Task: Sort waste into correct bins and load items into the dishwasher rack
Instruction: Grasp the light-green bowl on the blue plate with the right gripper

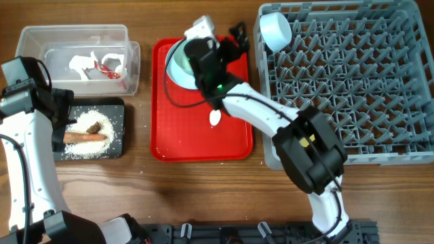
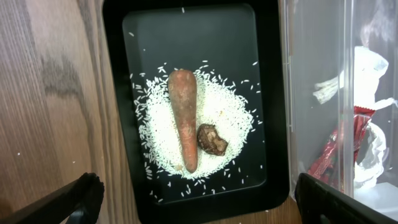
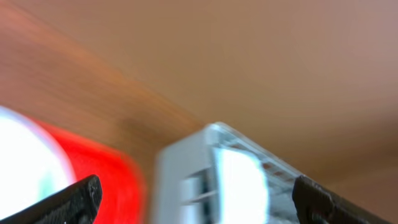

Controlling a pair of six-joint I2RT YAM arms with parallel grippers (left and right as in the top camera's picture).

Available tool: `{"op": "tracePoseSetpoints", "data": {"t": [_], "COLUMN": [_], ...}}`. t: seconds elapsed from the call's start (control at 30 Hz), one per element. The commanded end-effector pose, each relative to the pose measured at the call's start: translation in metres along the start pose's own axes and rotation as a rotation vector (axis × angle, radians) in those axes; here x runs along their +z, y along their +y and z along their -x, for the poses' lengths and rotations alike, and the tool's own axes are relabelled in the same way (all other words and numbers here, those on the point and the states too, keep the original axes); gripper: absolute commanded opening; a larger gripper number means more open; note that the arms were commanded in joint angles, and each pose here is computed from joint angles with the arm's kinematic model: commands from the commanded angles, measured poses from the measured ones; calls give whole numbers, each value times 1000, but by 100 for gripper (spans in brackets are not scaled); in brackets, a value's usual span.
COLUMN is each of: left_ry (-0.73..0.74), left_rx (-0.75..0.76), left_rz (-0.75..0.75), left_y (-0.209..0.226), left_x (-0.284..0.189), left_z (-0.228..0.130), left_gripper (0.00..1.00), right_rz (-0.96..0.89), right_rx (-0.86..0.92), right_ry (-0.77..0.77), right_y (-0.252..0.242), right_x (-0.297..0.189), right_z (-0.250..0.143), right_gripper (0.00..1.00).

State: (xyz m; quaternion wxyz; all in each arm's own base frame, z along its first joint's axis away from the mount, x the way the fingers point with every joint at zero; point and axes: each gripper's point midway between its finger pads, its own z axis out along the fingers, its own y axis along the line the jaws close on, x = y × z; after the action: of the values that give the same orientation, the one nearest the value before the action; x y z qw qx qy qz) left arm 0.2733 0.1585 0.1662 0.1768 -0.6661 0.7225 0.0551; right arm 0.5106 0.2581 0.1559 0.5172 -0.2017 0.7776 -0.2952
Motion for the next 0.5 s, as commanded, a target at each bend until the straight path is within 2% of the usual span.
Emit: {"op": "tracePoseSetpoints", "data": {"t": [0.0,0.03,0.1,0.2,0.27,0.37,0.4,0.47], "left_ry": [-9,-8,-8,-9,-8,-8,-9,-8], "left_rx": [6,6,6,6,6,6,6,6], "left_rz": [6,6,6,6,6,6,6,6], "left_y": [1,1,1,1,1,1,1,1], "left_x": [0,0,0,0,0,0,0,0], "left_z": [3,3,3,3,3,3,3,3], "left_gripper": [100,100,100,100,100,100,100,100], "right_rz": [456,634,775,861,926,830,806,779], "right_rx": [545,663,753,785,883,934,945,936], "right_ry": [50,137,235,211,228,201,213,298], "right_y": [33,42,40,22,-7,-57,-60,-35], "right_x": [-50,-77,-110,-124,-125,-100,-86,-54], "right_z": [29,32,34,54,84,105,101,75], "right_gripper": [100,99,100,99,90,82,81,79]}}
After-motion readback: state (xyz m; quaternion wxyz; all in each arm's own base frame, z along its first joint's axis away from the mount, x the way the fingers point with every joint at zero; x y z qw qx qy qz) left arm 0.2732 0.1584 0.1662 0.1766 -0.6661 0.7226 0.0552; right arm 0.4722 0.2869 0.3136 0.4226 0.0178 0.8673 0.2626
